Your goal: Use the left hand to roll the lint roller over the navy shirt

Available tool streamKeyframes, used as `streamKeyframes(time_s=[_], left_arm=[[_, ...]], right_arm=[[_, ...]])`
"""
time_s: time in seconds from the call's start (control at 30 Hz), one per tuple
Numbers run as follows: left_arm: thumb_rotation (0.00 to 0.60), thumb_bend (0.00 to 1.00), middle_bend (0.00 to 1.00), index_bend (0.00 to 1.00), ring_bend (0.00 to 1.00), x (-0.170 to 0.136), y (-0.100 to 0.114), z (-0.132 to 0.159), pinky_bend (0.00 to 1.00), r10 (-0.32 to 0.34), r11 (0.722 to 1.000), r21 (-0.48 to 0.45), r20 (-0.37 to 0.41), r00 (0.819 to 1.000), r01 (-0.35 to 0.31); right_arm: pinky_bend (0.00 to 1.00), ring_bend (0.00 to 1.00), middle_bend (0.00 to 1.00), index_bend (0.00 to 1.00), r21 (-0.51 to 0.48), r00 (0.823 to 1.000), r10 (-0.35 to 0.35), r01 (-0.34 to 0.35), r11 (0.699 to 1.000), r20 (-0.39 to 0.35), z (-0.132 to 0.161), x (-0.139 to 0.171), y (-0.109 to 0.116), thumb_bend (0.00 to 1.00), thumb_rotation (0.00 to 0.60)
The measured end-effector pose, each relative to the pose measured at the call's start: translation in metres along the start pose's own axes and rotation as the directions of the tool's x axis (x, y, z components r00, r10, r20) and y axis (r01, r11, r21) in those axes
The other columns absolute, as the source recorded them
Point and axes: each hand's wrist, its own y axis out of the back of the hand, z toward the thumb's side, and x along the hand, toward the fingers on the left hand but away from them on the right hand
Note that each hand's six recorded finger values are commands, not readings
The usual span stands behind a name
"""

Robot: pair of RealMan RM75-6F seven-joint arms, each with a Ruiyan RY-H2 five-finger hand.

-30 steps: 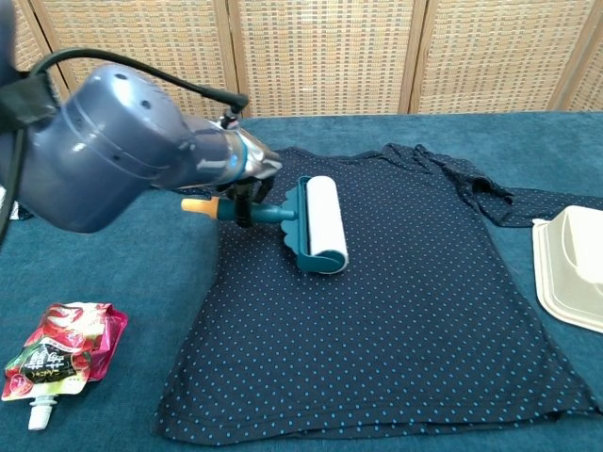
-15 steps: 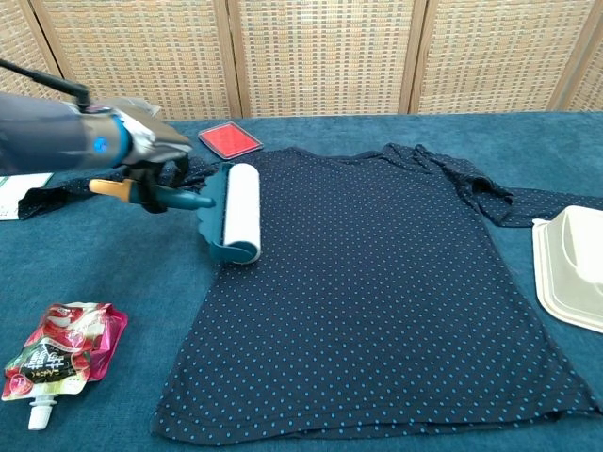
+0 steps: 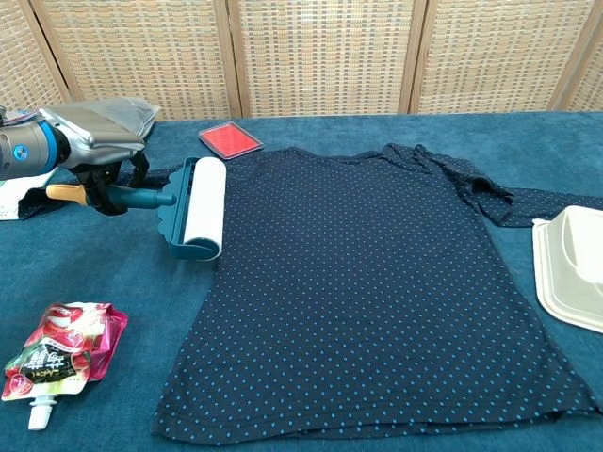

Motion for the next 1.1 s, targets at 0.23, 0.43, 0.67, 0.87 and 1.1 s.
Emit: streamKeyframes(time_s=[0.23,0.43,0.67,0.87,1.1], left_arm=[[0.6,0.25,0.0,0.03,0.0,0.0,-0.006,-0.005,0.0,-0.023,1.0,-0.002,-0.019,1.0,0.023],[0.6,0.2,0.0,0.0,0.0,0.0,-0.005,-0.006,0.0,-0.002,0.999,-0.037,-0.018,1.0,0.001],[0.6,0.2,0.0,0.0,0.0,-0.014,-0.005,-0.011,0.0,0.077,0.984,-0.162,-0.027,0.997,-0.08],[0.6,0.19,0.0,0.0,0.0,-0.053,-0.006,-0.023,0.0,0.278,0.927,-0.242,-0.064,0.958,-0.285],[0.6,0.19,0.0,0.0,0.0,-0.133,-0.043,-0.047,0.0,0.435,0.805,-0.356,-0.188,0.88,-0.474]], right_arm=[[0.0,0.0,0.0,0.0,0.001,1.0,-0.005,0.005,1.0,0.001,0.0,0.0,0.001,0.12,0.6],[0.0,0.0,0.0,0.0,0.0,1.0,-0.009,0.009,1.0,0.005,-0.001,0.0,0.002,0.12,0.6],[0.0,0.0,0.0,0.0,-0.005,1.0,-0.015,0.015,1.0,0.011,-0.004,0.0,0.004,0.12,0.6],[0.0,0.0,0.0,0.0,-0.008,0.999,-0.037,0.037,0.999,-0.006,0.0,0.001,0.009,0.12,0.6],[0.0,0.0,0.0,0.0,-0.009,0.998,-0.059,0.059,0.998,-0.012,0.002,0.002,0.015,0.12,0.6]])
